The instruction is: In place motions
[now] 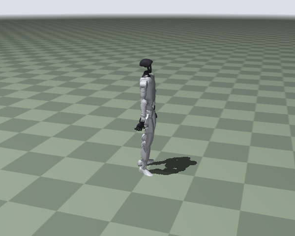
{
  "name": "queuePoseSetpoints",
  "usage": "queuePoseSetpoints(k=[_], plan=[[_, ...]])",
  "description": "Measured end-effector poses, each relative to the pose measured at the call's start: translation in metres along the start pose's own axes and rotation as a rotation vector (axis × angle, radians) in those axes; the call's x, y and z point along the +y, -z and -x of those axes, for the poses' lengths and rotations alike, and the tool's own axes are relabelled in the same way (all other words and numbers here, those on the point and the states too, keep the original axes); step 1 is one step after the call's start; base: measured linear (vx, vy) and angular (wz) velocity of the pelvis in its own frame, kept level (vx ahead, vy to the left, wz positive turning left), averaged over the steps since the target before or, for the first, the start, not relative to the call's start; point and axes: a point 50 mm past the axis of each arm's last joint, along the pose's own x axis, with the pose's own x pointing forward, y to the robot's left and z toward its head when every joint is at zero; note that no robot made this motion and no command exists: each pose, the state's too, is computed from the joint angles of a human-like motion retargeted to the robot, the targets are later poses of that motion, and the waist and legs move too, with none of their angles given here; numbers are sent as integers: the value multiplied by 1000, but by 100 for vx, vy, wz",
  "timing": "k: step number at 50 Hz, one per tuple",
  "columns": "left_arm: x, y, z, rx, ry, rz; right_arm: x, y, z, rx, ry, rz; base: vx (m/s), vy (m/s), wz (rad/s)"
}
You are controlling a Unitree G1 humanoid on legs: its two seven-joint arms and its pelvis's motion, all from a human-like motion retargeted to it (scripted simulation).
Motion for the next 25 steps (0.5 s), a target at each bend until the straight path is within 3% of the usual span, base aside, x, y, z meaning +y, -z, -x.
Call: queuePoseSetpoints(k=[25], plan=[[8,0,0,-5,-13,11,-15,-14,7,-36,68,87,-1,-1,0]])
